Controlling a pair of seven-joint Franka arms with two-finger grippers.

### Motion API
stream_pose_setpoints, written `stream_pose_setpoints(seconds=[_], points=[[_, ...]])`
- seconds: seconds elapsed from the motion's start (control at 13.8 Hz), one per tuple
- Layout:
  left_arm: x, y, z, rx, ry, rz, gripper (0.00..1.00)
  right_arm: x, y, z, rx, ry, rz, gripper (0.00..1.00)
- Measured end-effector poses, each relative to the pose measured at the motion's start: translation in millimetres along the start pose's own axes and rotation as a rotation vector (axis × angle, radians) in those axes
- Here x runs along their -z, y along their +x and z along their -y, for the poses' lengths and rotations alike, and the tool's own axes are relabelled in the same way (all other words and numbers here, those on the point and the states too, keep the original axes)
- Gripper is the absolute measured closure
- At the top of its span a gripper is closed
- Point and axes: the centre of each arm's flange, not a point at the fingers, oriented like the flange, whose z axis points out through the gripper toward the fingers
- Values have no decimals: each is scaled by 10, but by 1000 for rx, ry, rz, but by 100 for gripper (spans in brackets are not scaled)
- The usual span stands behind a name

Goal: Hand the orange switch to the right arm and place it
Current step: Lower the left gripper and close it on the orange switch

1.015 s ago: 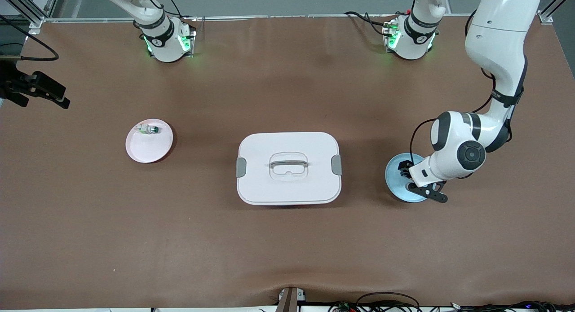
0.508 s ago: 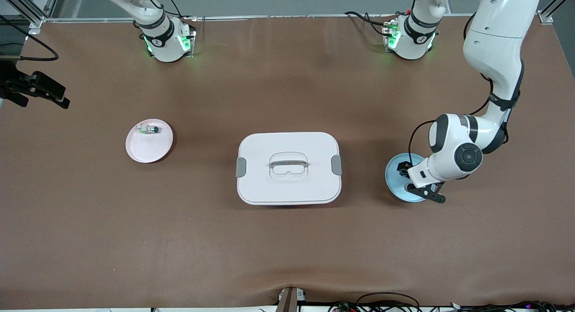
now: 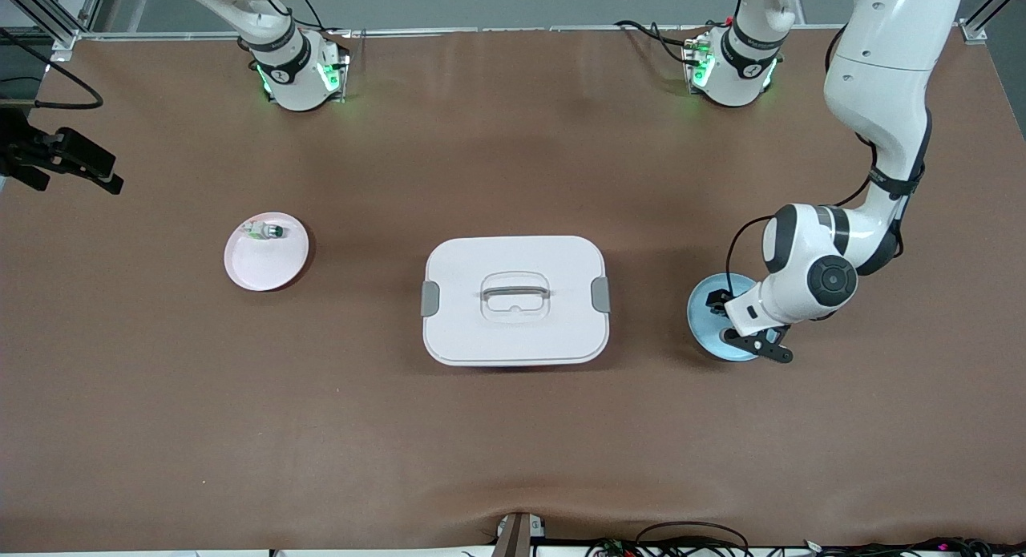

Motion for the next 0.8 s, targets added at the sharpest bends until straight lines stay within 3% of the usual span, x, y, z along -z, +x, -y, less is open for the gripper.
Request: stream_pose_setpoints(seconds=[0.15,0.36,0.8], points=[[-11,4,-9,10,0,-1,0,-1,0,-1,0,0,0,0],[-25,10,-28,17,0,-3,26,-1,-1,-3,-1,0,1,0],[-11,21,-26,104,0,-6,27,-3,-1,-7,-1,0,2,0]])
